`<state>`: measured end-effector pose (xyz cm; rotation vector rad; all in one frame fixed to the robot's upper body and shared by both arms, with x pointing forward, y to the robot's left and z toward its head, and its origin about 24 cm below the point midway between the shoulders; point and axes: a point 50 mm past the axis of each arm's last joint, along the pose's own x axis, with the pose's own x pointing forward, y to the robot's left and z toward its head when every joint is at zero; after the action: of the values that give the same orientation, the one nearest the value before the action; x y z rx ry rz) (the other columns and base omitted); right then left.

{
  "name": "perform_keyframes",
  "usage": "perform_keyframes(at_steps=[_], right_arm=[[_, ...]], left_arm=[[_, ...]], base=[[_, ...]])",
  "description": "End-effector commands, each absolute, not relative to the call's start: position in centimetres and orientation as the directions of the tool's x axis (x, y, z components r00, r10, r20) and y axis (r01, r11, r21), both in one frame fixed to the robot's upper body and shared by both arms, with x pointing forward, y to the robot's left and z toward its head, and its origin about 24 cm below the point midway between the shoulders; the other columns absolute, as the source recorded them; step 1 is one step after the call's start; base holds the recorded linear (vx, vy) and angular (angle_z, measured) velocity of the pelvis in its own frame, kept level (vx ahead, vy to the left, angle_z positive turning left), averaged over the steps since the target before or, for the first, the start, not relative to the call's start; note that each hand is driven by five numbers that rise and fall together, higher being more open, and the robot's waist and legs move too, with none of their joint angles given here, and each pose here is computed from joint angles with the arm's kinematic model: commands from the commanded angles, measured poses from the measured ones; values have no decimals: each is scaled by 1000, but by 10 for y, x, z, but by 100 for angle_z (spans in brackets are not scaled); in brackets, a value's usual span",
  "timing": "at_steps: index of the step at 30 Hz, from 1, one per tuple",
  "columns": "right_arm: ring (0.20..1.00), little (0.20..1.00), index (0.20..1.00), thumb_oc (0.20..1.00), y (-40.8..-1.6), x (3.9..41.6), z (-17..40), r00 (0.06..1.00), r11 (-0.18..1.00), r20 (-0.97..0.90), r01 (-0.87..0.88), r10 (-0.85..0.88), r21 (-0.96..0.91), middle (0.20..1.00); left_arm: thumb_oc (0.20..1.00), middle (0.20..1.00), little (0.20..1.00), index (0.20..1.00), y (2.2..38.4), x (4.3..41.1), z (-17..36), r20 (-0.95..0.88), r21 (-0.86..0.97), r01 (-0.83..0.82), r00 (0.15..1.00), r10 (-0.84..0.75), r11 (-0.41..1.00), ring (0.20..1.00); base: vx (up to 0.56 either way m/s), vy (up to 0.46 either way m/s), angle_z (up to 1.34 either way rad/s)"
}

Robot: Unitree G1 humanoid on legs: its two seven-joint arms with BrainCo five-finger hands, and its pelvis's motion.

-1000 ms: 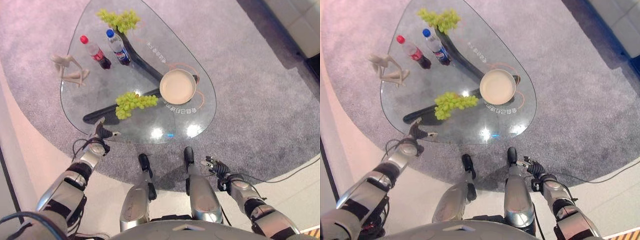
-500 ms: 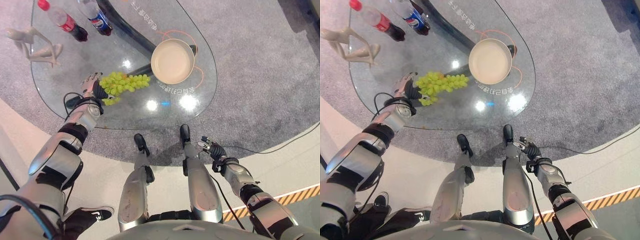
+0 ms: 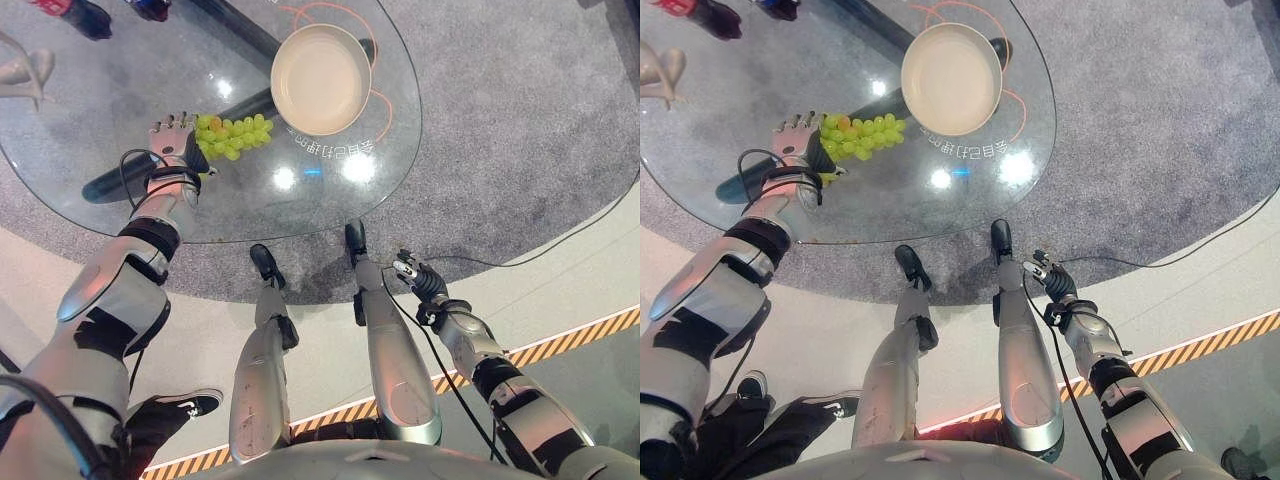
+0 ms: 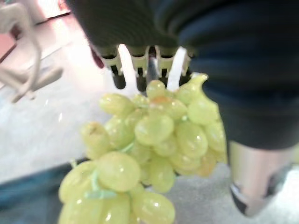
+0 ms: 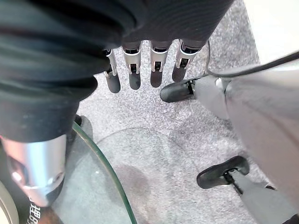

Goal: Pick up fruits into the plate

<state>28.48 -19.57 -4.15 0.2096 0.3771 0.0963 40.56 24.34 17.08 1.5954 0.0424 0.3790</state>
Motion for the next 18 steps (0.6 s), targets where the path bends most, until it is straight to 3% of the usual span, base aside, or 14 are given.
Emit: perform_keyframes(at_steps=[1, 16, 17, 18], right_arm=[[1000, 1000, 1000, 1000, -181, 286, -38, 942, 952, -300, -59, 153, 299, 1000], [1000, 1000, 1000, 1000, -178, 283, -38, 950, 920, -263, -53, 166, 388, 1000], [1000, 1000, 1000, 1000, -177, 283, -38, 951, 916, -259, -55, 169, 397, 1000], [1000, 1000, 1000, 1000, -176, 283, -38, 951, 914, -256, -56, 171, 401, 1000]], left_arm=[[1000, 1000, 1000, 1000, 259, 406, 192, 279, 954, -221, 902, 330, -203, 1000], [1000, 1000, 1000, 1000, 268, 401, 206, 421, 858, -225, 823, 382, -462, 1000], [576, 576, 576, 576, 269, 400, 209, 432, 839, -210, 818, 379, -503, 576], [445, 445, 445, 445, 269, 400, 209, 438, 829, -211, 820, 367, -518, 445]], base=[[6, -42, -4], [6, -12, -2], [0, 0, 0], [9, -33, 3]])
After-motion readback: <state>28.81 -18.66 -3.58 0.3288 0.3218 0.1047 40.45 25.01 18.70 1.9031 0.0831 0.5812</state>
